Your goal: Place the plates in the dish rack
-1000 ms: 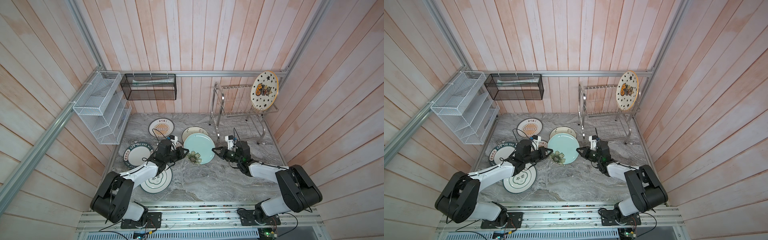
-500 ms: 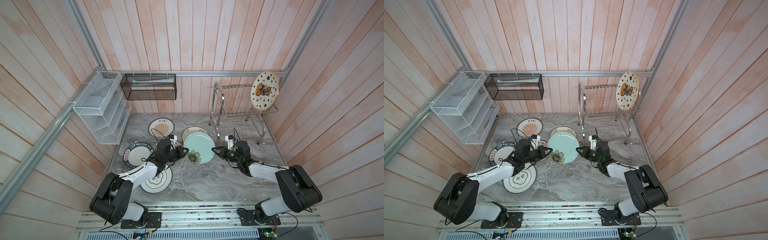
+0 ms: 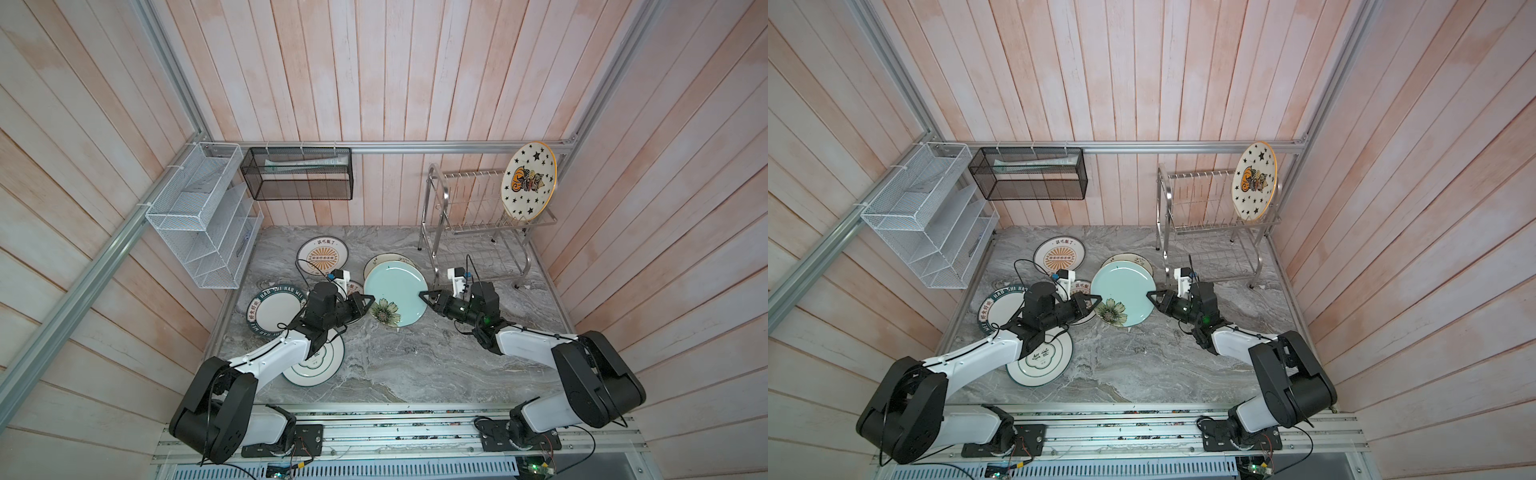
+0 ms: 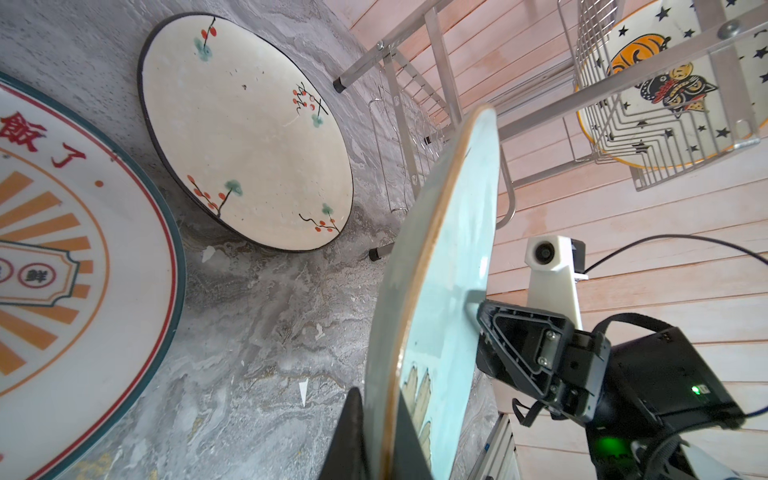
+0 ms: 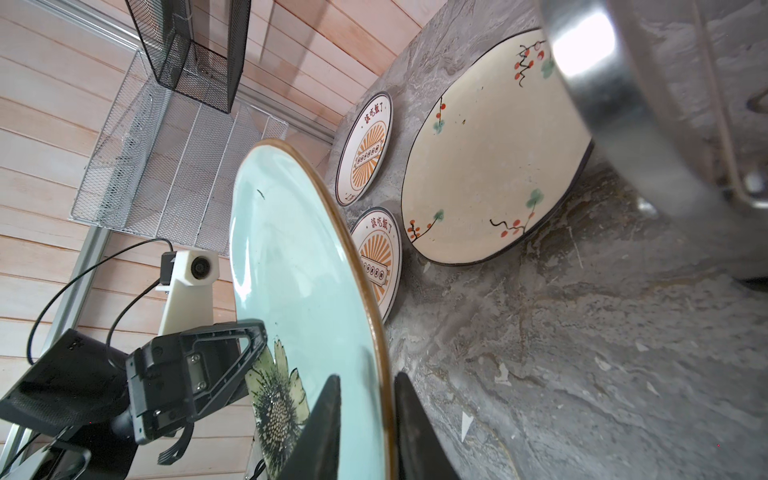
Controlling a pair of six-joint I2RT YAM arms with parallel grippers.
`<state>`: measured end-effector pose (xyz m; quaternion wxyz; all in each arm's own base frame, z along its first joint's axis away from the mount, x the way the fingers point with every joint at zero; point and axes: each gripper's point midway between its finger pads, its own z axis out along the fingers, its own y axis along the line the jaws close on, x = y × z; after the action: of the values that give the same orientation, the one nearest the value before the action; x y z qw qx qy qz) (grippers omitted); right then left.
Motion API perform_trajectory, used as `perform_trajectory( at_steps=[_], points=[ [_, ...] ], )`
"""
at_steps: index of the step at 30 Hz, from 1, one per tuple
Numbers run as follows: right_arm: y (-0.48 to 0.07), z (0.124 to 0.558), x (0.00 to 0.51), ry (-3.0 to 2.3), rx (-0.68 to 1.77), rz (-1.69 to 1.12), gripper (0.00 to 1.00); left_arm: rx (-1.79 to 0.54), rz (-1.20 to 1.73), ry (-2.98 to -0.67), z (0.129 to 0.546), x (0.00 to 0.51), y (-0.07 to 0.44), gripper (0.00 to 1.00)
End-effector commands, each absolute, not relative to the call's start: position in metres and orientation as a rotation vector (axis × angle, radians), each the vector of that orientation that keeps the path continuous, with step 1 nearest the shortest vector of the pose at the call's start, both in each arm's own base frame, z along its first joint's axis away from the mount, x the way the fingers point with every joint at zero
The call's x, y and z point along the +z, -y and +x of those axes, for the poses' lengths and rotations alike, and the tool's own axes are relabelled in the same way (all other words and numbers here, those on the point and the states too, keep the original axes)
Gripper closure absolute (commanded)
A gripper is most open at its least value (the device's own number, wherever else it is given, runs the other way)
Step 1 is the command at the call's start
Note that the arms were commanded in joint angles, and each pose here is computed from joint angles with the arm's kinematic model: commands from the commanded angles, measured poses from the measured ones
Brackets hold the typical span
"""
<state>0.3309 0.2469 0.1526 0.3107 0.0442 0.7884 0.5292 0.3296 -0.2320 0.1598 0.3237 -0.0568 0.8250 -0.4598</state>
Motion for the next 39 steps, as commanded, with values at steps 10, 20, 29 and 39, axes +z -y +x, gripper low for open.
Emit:
perform_trajectory(
  at_steps=[10,20,29,39],
  points=[
    [-0.284,0.31,0.202,-1.926,1.562,-0.093,0.76,-1.303,-0.036,-2.064,0.325,0.189,0.248,1.0],
    [-0.29,0.308,0.204,-1.915,1.584,-0.108,0.86,-1.297,-0.036,-2.072,0.325,0.186,0.247,1.0],
    [-0.289,0.31,0.209,-1.909,1.557,-0.123,1.0,-1.285,-0.047,-2.097,0.325,0.18,0.247,0.97],
    [-0.282,0.308,0.223,-1.857,1.513,-0.135,1.0,-1.261,-0.061,-2.096,0.325,0.182,0.243,0.66]
  ],
)
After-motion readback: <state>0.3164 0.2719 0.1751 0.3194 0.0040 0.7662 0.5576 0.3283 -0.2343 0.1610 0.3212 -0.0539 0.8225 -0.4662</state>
